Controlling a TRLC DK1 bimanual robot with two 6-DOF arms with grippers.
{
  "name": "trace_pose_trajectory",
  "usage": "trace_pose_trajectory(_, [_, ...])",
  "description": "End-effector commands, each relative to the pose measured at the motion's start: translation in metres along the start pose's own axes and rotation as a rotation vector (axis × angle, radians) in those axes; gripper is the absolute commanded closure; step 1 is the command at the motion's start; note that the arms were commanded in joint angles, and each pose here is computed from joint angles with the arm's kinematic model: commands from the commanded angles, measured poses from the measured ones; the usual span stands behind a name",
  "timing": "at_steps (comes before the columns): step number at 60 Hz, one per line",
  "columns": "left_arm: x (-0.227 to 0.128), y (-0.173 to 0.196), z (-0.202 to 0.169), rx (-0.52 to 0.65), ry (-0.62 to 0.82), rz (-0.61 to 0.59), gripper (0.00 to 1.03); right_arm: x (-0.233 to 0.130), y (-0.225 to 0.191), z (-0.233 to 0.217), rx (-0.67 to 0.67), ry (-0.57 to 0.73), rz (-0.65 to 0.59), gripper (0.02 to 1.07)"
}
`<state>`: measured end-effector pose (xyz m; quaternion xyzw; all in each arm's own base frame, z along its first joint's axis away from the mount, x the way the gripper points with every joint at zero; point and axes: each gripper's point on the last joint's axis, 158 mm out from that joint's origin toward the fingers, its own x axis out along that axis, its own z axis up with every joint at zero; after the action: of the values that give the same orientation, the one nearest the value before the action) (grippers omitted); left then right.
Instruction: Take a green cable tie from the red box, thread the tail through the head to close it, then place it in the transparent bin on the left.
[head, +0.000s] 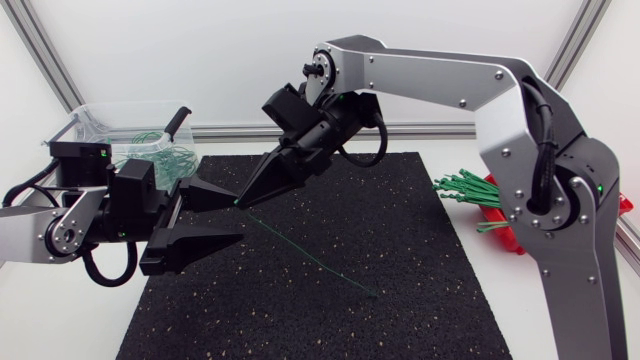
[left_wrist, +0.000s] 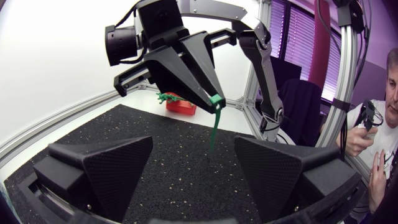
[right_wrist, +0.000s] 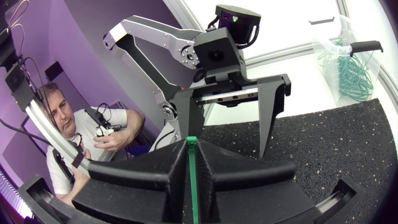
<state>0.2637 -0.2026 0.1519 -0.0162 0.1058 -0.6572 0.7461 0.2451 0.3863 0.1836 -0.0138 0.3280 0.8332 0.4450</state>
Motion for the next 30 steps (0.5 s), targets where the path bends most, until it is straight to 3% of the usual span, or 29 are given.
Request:
trace_pose_trajectory(1, [0.004, -0.014, -0.002, -0.016, -0.011, -0.052, 0.12, 0.005, 0.004, 0.004, -0.032, -0.007, 0.021, 1.01])
trace_pose_trajectory(9, [0.010, -0.026, 0.002, -0.015, -0.015, -0.093, 0.12, 0.010, 0.007, 0.005, -0.034, -0.010, 0.037, 1.01])
trace_pose_trajectory(30, [0.003, -0.041, 0.012, -0.025, -0.071, -0.185, 0.28, 0.013, 0.008, 0.011, -0.040, -0.032, 0.054, 1.02])
